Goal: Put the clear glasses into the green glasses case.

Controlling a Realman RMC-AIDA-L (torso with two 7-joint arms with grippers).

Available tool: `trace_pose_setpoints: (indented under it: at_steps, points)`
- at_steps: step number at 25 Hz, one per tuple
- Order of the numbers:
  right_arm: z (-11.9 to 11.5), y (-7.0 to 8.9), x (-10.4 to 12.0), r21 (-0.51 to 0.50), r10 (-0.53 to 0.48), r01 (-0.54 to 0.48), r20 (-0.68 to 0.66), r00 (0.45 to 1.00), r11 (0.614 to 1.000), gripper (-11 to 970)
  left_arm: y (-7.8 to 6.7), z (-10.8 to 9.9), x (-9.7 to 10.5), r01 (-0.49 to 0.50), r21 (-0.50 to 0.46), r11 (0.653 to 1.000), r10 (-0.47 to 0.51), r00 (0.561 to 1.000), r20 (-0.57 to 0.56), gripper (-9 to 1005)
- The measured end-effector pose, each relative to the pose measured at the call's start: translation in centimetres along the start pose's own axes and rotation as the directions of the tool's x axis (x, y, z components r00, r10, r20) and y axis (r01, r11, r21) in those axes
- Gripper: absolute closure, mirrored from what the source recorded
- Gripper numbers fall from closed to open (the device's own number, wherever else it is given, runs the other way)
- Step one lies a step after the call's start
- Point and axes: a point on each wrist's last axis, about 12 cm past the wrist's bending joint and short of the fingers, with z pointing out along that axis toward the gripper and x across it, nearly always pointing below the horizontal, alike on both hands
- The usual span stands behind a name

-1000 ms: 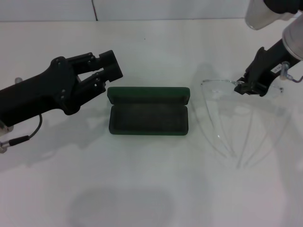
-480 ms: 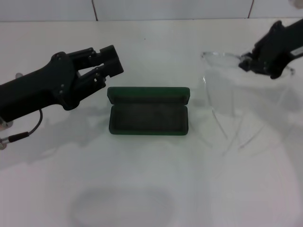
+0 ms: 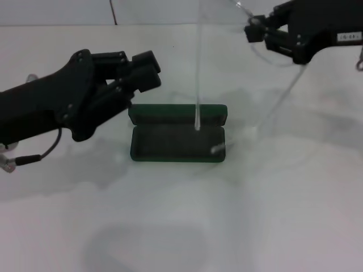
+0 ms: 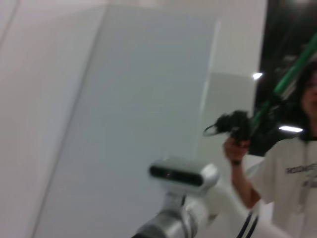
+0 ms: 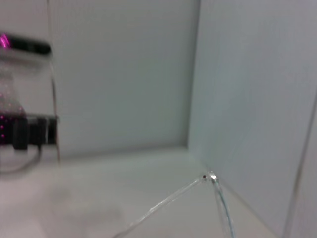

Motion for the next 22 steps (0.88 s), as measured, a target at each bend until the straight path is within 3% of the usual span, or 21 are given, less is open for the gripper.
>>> trace_pose_setpoints:
  at_steps: [3,7,14,22]
  points:
    - [0.8,-0.2,1.9,-0.057,0.06,-0.055,0.081,0.995,0.997,868,-0.1,0.7,0.2,-0.009,0.031,0.999,0.009,1.0,0.002,843]
    - [2.2,-0.2,3.5,-0.151,0.156,-0.136,0.129,0.979,0.979,870,0.0,1.8,0.5,-0.016,0.076,0.997,0.016,1.0,-0.005,846]
    - [3.9,0.8,4.6,-0.33,0.251,-0.16,0.254,0.934,0.93,874,0.2,2.2,0.3,-0.038,0.084,0.996,0.037,0.999,0.008,852]
    - [3.9,1.1,4.6,-0.371,0.27,-0.155,0.282,0.921,0.916,887,0.2,1.6,0.4,-0.07,0.04,0.997,0.068,0.997,0.045,859]
